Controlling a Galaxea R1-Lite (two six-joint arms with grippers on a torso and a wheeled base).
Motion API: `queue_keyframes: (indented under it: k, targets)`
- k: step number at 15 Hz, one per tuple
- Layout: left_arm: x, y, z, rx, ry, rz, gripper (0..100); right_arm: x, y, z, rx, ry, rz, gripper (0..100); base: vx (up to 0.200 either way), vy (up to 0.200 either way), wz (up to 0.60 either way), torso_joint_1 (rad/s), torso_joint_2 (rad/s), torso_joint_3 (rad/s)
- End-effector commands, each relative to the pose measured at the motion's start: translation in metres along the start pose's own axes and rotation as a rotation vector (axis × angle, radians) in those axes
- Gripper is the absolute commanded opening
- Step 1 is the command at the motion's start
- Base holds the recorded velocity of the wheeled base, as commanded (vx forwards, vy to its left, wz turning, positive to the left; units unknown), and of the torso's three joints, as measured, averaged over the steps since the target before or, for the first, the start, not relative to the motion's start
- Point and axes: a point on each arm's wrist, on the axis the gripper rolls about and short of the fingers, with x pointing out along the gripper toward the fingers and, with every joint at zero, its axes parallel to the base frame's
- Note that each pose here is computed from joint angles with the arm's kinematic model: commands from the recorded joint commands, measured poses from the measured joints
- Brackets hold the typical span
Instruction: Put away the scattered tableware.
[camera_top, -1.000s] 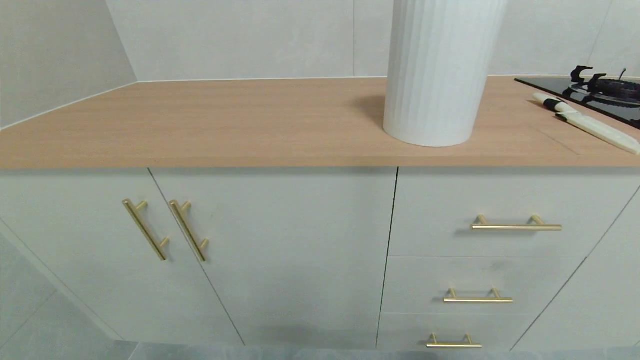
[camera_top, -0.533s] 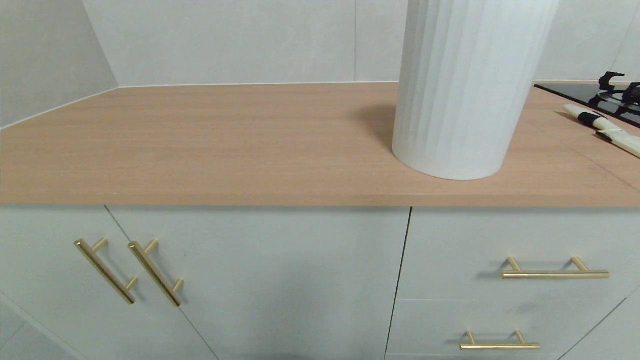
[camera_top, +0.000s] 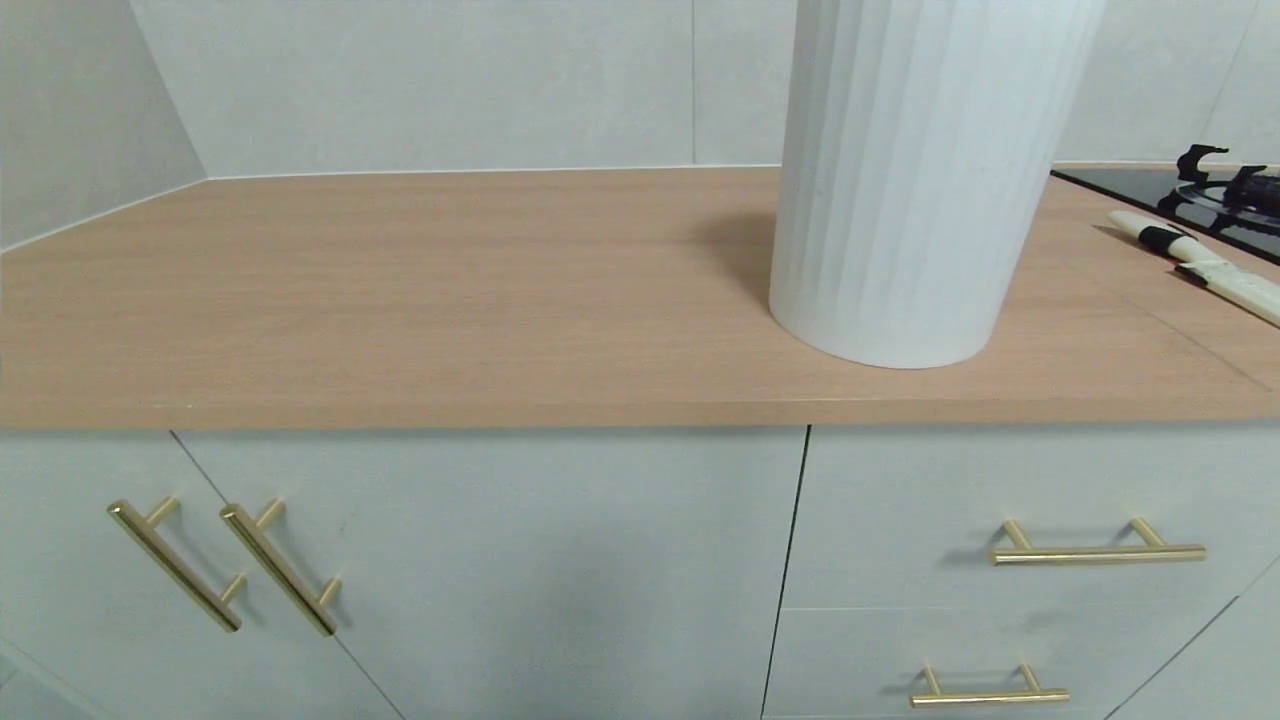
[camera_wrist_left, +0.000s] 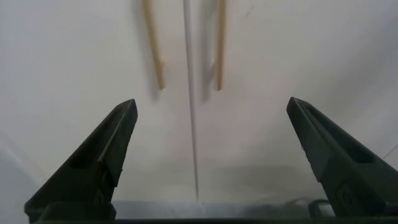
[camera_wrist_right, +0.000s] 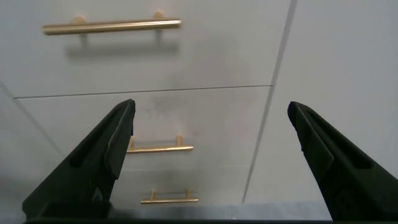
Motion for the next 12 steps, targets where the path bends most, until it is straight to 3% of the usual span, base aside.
queue_keyframes:
  k: [1,5,11,12]
  targets:
    - [0.0000,0.0000,0.0001,0.000,0.000,0.001,100,0.0001,0.0000,0.0001,0.000,0.001,0.000,100,0.000,0.000,0.00,0.000,0.00,0.000]
    - [0.0000,0.0000,0.0001,0.001,0.000,0.001,100,0.0001,0.0000,0.0001,0.001,0.001,0.000,100,0.000,0.000,0.00,0.000,0.00,0.000]
    - [0.0000,0.0000,0.0001,0.001,0.000,0.001,100,0.0001,0.0000,0.0001,0.001,0.001,0.000,100,0.000,-0.200,0.00,0.004,0.00,0.000]
    - [0.0000,0.0000,0.0001,0.000,0.000,0.001,100,0.0001,0.0000,0.0001,0.001,0.001,0.000,100,0.000,0.000,0.00,0.000,0.00,0.000]
